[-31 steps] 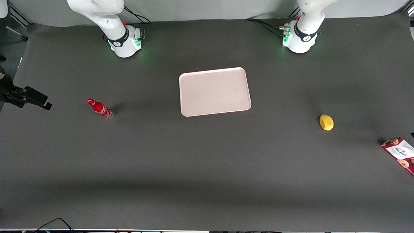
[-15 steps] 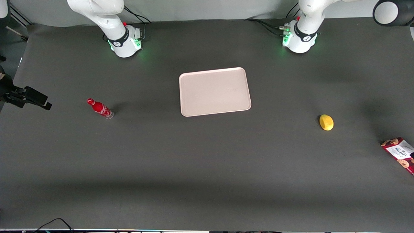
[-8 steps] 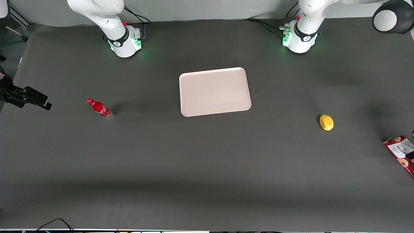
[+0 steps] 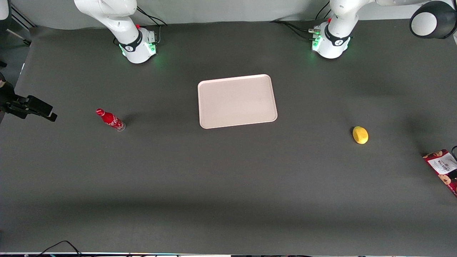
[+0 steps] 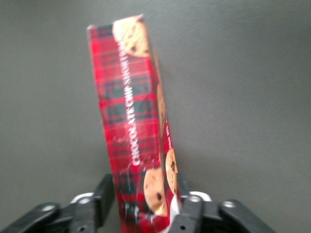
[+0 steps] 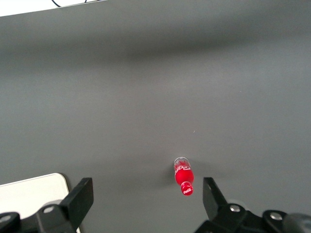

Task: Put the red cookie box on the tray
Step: 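Close the left gripper on the cookie box end and lift it, then carry the upright cookie box over to the pink tray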

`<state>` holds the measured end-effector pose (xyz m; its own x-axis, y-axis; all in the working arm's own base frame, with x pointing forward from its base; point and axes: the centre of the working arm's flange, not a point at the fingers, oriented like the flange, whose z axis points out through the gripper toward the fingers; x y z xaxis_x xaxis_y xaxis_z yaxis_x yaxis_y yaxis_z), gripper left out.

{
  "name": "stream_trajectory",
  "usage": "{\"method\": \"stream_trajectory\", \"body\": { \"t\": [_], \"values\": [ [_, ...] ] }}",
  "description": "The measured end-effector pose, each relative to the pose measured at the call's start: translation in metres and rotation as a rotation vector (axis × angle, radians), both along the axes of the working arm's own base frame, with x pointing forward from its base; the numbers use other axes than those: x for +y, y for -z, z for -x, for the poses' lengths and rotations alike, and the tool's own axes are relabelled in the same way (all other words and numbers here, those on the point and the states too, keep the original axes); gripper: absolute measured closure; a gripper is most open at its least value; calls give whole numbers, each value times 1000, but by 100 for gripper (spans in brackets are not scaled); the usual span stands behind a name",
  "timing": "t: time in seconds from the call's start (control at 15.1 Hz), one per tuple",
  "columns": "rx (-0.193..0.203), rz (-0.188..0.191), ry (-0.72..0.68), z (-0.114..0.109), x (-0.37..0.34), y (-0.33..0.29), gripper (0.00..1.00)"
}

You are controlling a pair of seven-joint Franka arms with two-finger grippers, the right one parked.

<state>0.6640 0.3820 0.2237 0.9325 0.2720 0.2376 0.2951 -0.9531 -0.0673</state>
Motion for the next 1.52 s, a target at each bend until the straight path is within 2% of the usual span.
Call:
{"method": "stream_trajectory", "body": {
  "t": [0.13, 0.33, 0.53, 0.66, 0.79, 0.99, 1.19, 1.52],
  "values": [
    [-23, -28, 59, -2, 1, 8, 60],
    [-30, -51, 124, -5, 2, 9, 85],
    [-25, -72, 196, -7, 2, 4, 86],
    [-15, -66, 215, -13, -2, -9, 86],
    [14, -47, 239, -21, -16, -38, 90],
    [71, -19, 278, -28, -50, -108, 90],
    [147, 16, 299, -20, -84, -171, 90],
    [208, 46, 284, -4, -141, -230, 90]
  ]
}}
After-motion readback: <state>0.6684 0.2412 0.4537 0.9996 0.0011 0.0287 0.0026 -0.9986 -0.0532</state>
